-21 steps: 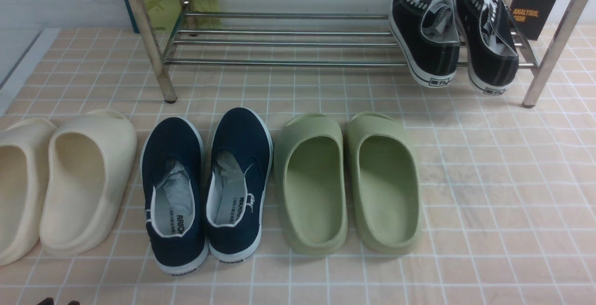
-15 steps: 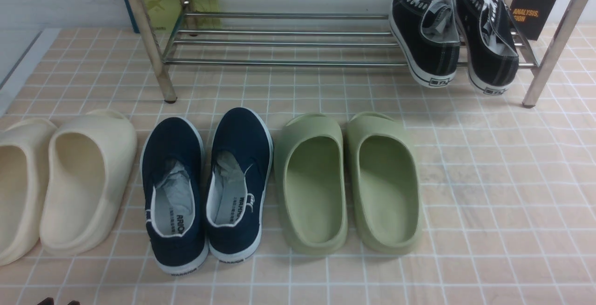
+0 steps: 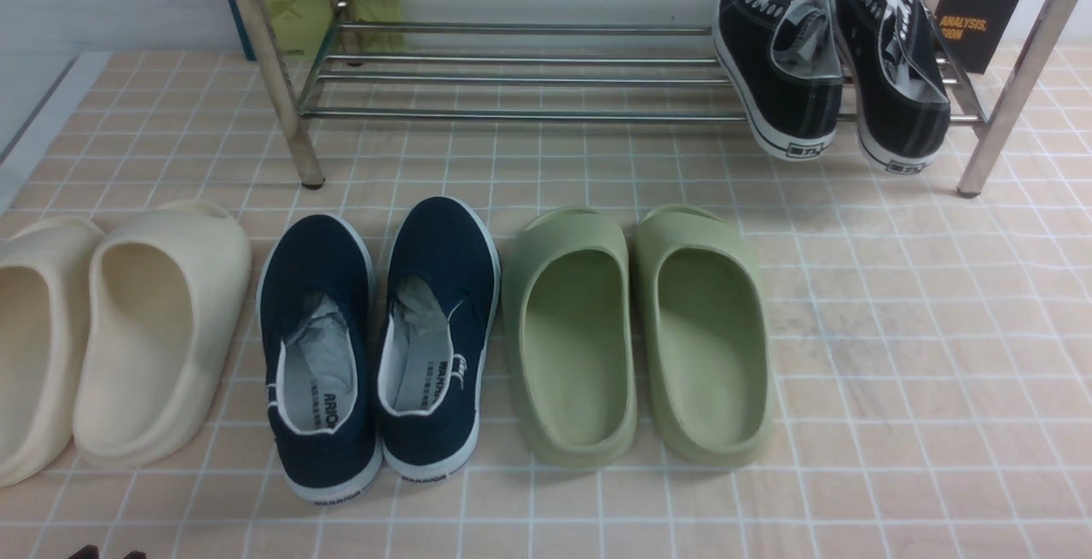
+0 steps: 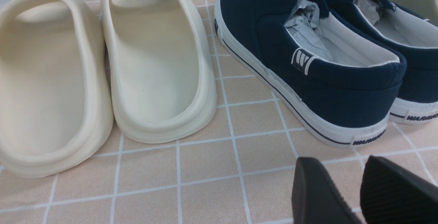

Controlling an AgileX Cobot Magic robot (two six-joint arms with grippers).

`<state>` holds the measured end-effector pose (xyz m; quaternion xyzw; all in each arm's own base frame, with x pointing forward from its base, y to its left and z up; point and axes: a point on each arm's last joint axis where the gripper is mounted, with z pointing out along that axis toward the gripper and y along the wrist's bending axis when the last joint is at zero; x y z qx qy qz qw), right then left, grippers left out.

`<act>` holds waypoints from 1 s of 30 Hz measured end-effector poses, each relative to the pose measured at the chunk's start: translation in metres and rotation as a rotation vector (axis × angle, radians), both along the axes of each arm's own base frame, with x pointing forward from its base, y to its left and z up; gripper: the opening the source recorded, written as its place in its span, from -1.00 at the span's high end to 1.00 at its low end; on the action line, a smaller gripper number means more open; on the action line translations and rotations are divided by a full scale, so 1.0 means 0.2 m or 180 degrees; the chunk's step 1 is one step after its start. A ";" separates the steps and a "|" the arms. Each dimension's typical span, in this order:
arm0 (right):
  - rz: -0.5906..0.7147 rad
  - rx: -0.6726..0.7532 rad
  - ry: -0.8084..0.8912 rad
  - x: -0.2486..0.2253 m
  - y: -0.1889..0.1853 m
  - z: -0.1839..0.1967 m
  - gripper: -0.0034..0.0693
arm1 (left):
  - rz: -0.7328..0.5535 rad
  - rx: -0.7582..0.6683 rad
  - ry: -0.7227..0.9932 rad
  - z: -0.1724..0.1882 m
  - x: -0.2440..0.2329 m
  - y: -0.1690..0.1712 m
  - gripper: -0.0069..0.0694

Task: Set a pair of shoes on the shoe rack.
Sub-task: Use the left arm to grab the shoe closest to it

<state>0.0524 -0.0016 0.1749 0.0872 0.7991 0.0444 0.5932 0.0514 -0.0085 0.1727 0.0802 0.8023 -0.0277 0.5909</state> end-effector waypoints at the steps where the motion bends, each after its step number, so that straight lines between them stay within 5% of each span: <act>1: 0.0000 0.0000 0.0000 0.00 0.00 0.00 0.60 | 0.0000 0.0000 0.0000 0.00 0.00 0.00 0.19; 21: 0.0000 0.0000 0.0000 0.00 0.00 0.00 0.53 | 0.0018 0.0038 -0.0219 0.02 0.01 0.00 0.19; 25: 0.0000 0.0000 0.0000 0.00 0.00 0.00 0.52 | 0.0049 -0.0029 -0.0797 0.10 0.02 0.01 0.19; 30: 0.0000 0.0000 0.0000 0.00 0.00 0.00 0.51 | 0.0124 -0.0207 -0.2200 0.30 -0.01 0.02 0.19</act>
